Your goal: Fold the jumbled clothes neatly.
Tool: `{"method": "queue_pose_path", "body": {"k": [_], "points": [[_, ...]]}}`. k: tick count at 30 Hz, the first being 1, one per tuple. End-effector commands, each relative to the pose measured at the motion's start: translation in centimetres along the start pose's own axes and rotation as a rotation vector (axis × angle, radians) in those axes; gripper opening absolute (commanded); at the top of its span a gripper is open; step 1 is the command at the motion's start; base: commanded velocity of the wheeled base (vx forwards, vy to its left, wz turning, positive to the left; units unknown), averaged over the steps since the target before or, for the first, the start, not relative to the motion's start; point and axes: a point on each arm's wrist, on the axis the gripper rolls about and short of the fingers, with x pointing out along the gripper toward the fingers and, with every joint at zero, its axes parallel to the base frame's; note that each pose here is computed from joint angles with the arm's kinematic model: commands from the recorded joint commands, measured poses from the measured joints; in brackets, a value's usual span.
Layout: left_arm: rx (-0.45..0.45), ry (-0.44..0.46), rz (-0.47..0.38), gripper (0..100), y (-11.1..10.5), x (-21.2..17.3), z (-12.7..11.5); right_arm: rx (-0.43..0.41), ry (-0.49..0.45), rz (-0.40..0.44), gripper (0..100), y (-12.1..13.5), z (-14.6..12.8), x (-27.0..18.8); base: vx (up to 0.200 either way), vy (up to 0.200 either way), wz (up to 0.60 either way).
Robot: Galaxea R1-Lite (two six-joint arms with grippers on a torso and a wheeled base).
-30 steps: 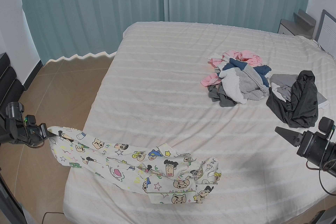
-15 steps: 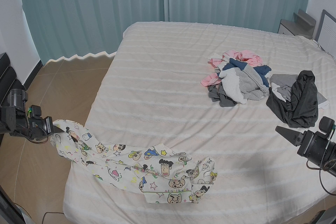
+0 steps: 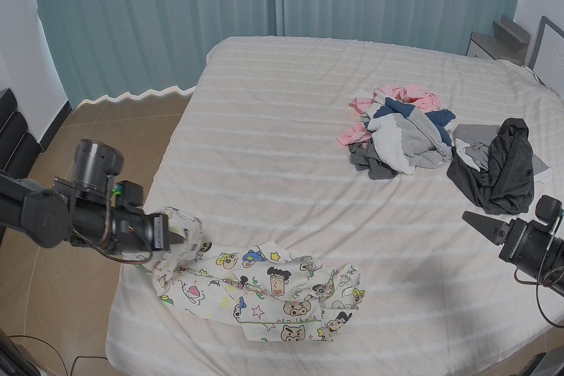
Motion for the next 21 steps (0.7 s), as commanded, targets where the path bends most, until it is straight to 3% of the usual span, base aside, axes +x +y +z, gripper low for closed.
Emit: {"method": "queue_pose_path", "body": {"k": [1, 6, 11, 21], "points": [[0.059, 0.023, -0.062, 0, -7.0, 3.2, -2.6, 0.000, 0.001, 0.002, 100, 0.0, 0.0, 0.0, 0.000, 0.000, 0.00], [0.091, 0.008, -0.077, 0, -9.7, 7.0, -4.4, 0.000, 0.000, 0.002, 100, 0.0, 0.0, 0.0, 0.000, 0.000, 0.00], [0.059, -0.008, -0.138, 0, -12.2, 9.5, -5.7, 0.000, 0.004, 0.014, 100, 0.1, 0.0, 0.0, 0.000, 0.000, 0.00], [0.026, -0.032, -0.181, 0, -13.4, 10.6, -5.6, -0.002, 0.012, 0.019, 100, 0.1, 0.0, 0.0, 0.000, 0.000, 0.00]]}}
